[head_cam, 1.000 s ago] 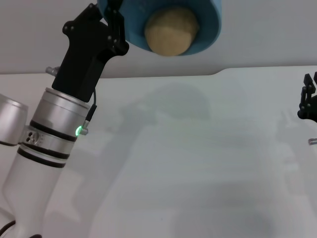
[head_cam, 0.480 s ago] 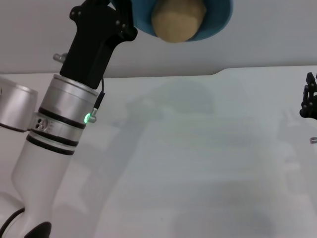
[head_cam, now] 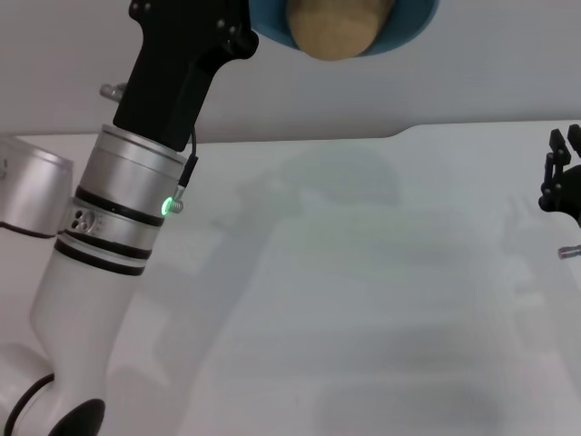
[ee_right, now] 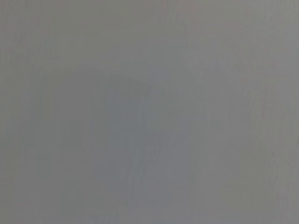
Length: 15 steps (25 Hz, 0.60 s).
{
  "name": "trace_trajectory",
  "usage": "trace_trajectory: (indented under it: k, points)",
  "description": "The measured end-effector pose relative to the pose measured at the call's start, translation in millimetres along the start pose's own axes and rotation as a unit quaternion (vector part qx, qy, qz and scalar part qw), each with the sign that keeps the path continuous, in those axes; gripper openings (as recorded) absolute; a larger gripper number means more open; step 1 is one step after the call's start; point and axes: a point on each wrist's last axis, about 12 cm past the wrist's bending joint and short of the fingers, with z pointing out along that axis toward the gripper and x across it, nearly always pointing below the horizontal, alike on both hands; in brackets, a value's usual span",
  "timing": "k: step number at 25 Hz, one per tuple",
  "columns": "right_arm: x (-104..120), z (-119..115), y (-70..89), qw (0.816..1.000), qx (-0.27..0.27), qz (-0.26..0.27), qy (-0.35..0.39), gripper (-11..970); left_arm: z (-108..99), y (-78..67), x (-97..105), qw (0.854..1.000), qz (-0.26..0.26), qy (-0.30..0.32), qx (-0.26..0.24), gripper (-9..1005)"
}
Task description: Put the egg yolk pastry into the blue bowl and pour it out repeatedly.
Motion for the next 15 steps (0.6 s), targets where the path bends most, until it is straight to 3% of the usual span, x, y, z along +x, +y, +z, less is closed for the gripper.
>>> trace_trajectory:
  k: [4,7,12,15]
  points:
    - [0.0,1.7,0.8,1.000,-0.003,-0.001,-0.002,105,-3.3,-0.1,-6.6,0.999,-0.014,-0.028,-0.004,8]
    - [0.2,1.9,1.0,1.000,-0.003,-0.001,-0.002,104,-5.9,-3.6,-15.7,0.998,0.010,-0.067,0.005,9]
    - [-1.0,2.9,1.6,1.000,-0.004,-0.001,-0.006,104,-1.1,0.9,0.5,1.000,0.008,0.002,-0.009,10]
    - [-1.0,2.8,1.6,1.000,-0.003,-0.001,-0.007,104,-3.0,-0.4,-5.8,1.000,0.006,-0.023,-0.009,10]
